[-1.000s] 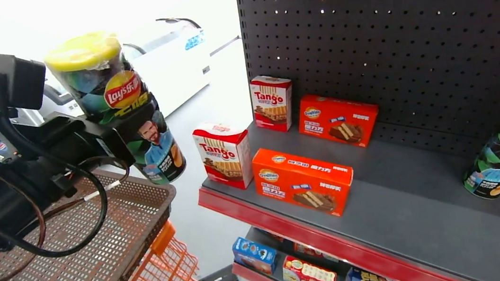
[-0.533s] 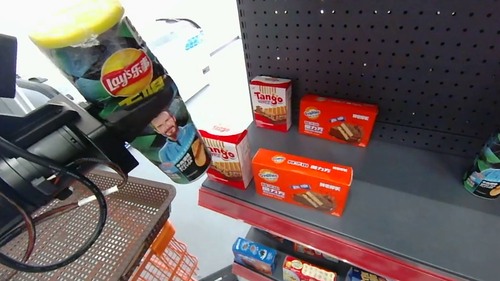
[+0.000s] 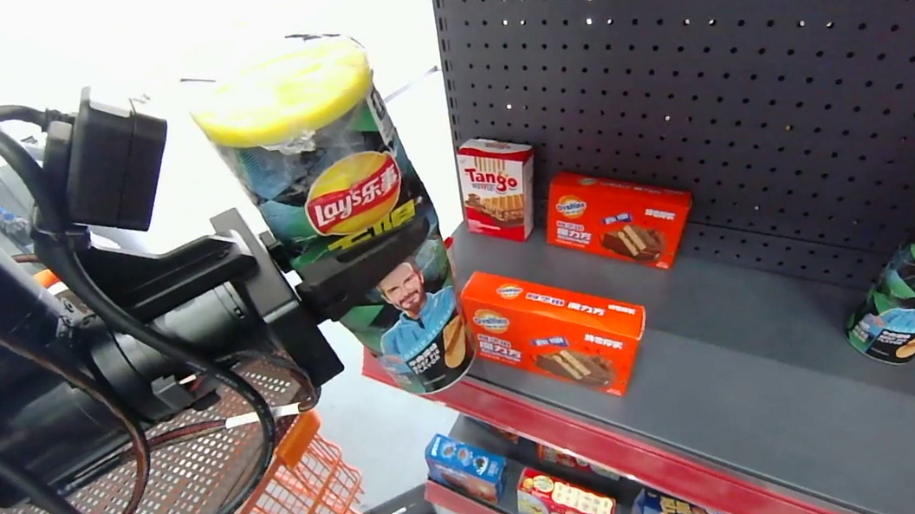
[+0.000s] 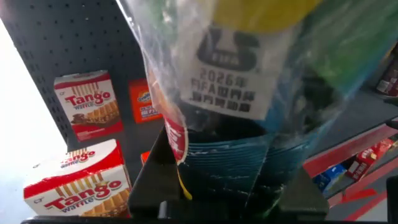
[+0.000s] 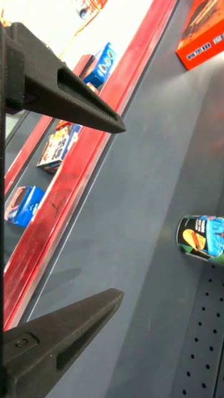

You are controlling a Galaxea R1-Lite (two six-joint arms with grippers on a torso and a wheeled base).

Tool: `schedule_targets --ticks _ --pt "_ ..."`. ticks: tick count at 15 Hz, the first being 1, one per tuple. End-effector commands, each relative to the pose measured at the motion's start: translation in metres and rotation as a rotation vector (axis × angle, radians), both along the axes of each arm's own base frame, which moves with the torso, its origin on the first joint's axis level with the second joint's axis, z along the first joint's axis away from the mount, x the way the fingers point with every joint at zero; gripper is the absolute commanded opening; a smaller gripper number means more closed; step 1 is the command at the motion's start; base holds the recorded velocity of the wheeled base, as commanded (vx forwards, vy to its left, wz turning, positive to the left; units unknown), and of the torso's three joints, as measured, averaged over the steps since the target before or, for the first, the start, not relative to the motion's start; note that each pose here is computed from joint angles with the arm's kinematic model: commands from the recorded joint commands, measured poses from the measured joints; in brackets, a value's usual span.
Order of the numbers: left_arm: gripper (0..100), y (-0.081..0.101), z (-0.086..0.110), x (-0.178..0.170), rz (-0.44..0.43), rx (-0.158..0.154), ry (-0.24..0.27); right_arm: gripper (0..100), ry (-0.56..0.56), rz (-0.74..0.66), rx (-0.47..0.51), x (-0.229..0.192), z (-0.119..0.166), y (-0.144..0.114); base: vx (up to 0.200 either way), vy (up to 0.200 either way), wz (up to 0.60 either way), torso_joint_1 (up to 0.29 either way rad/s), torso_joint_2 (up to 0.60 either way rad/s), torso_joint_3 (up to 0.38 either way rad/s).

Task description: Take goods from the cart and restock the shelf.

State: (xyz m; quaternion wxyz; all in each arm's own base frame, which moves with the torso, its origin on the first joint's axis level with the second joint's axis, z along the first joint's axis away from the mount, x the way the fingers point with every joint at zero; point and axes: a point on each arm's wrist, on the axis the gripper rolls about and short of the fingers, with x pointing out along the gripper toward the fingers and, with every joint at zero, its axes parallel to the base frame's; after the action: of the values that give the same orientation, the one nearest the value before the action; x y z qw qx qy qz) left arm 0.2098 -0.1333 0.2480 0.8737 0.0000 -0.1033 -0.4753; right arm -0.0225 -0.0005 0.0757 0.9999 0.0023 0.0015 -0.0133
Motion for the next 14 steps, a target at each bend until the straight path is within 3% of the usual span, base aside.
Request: schedule_targets --ticks 1,9,14 --pt "0 -0.0006 -0.0046 0.0017 -0.002 0.009 0.017 100 0.002 0.001 -0.002 0.0001 -0.0001 0.0 0.0 0.0 0.0 0.0 0.0 0.0" --pt "0 0.0027 -0.0044 0.0033 -0.048 0.018 0.017 100 0.002 0.002 -0.002 0.0001 -0.0001 0.0 0.0 0.0 0.0 0.0 0.0 0.0" --pt "0 0.0019 -0.0018 0.0039 -0.049 0.013 0.009 100 0.002 0.002 -0.003 0.0001 -0.0001 0.0 0.0 0.0 -0.6 -0.001 0.0 0.001"
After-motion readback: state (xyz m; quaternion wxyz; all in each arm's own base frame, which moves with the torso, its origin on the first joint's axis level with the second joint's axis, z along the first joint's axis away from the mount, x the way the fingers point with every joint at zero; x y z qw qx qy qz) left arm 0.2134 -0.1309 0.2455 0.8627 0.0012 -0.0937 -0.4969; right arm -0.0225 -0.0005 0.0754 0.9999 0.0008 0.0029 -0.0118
